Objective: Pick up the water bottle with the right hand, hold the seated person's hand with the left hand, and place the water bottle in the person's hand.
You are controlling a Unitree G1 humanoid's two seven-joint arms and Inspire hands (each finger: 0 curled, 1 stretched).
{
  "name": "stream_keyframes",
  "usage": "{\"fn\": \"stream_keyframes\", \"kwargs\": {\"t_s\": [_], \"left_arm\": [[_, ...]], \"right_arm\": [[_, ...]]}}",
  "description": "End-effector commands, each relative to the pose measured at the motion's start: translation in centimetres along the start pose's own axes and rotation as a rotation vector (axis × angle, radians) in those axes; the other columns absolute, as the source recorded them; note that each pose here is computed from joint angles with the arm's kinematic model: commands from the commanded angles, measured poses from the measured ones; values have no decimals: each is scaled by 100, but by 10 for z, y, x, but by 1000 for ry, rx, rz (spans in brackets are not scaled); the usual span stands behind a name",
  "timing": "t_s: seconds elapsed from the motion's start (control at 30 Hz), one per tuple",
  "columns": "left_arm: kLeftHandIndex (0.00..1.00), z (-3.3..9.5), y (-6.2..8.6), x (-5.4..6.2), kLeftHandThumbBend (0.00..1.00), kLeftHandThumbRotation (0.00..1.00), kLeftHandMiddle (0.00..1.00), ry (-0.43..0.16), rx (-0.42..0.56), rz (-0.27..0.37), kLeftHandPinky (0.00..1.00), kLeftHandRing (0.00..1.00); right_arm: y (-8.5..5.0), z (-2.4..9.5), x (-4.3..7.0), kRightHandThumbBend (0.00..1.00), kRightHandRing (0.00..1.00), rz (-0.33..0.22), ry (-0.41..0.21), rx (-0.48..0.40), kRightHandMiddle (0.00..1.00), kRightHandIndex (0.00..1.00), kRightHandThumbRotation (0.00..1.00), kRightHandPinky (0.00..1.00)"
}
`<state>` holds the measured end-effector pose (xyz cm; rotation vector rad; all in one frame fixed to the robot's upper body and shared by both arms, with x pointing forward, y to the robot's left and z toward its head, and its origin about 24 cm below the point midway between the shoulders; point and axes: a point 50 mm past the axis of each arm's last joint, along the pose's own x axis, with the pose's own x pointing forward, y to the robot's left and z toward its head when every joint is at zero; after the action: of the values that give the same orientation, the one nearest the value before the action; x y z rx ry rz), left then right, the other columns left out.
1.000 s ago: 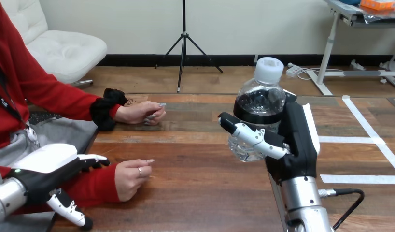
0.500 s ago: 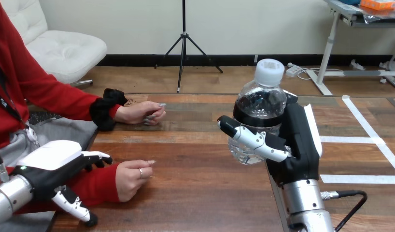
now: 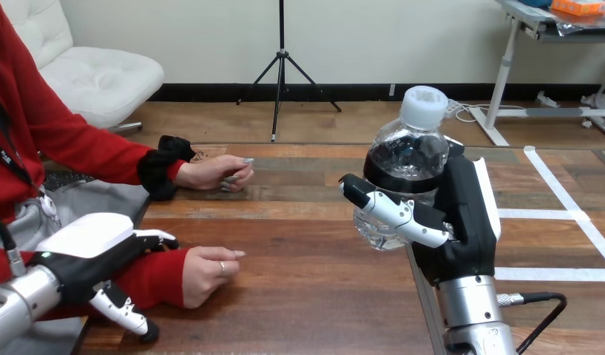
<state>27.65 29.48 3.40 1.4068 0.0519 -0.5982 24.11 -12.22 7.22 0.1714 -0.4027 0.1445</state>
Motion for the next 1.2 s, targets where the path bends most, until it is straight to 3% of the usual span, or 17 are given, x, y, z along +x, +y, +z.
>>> {"fn": "stream_keyframes", "kwargs": {"t_s": [0.0,0.5,1.17], "left_arm": [[80,7,20,14,100,26,78,-24,9,66,68,74],[77,13,18,27,100,24,75,-32,0,70,68,72],[74,18,19,39,100,25,71,-34,15,45,65,67]], "right_arm": [[5,20,12,72,25,12,-101,30,29,28,0,22],[8,24,9,70,24,19,-102,68,28,27,0,21],[9,33,4,69,25,16,-119,56,28,26,0,22]]}}
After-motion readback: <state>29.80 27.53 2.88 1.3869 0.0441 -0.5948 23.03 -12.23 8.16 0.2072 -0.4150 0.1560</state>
